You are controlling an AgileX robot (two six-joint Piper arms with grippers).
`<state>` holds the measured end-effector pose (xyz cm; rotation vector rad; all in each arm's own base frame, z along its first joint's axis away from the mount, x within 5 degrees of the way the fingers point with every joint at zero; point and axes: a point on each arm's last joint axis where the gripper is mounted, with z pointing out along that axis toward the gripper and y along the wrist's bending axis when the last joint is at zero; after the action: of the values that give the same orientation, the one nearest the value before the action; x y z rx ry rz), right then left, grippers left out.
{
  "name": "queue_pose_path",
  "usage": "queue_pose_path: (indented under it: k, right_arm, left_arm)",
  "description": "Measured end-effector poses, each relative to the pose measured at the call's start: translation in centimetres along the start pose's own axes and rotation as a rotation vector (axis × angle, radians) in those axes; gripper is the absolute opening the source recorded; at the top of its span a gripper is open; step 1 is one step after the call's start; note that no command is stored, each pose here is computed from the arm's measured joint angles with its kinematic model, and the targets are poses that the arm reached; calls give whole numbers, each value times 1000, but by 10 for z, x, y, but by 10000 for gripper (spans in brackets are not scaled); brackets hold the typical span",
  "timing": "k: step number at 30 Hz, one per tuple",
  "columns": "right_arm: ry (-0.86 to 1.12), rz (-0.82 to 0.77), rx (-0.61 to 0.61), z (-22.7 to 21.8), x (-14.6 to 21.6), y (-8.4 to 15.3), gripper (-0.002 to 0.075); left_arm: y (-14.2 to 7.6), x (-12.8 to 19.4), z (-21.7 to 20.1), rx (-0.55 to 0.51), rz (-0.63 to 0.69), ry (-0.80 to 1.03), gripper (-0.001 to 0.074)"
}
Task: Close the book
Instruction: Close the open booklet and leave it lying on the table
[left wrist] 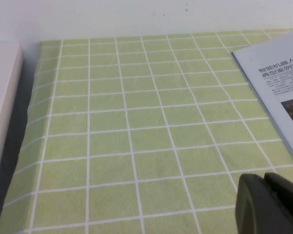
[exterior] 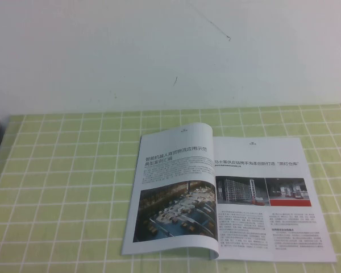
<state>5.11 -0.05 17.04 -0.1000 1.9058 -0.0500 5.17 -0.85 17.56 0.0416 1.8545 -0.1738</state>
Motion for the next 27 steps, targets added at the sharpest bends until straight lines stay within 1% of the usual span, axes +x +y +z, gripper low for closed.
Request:
queue_pose_path:
  k: [13, 20, 27]
  right_arm:
    - [0, 0, 0, 0, 0, 0, -3]
    - [0, 0, 0, 0, 0, 0, -3]
    - [0, 0, 0, 0, 0, 0, -3]
  left_arm:
    - [0, 0, 0, 0, 8, 0, -4]
    - [1, 0, 0, -9, 107, 0, -4]
    - [1, 0, 0, -13, 134, 0, -4]
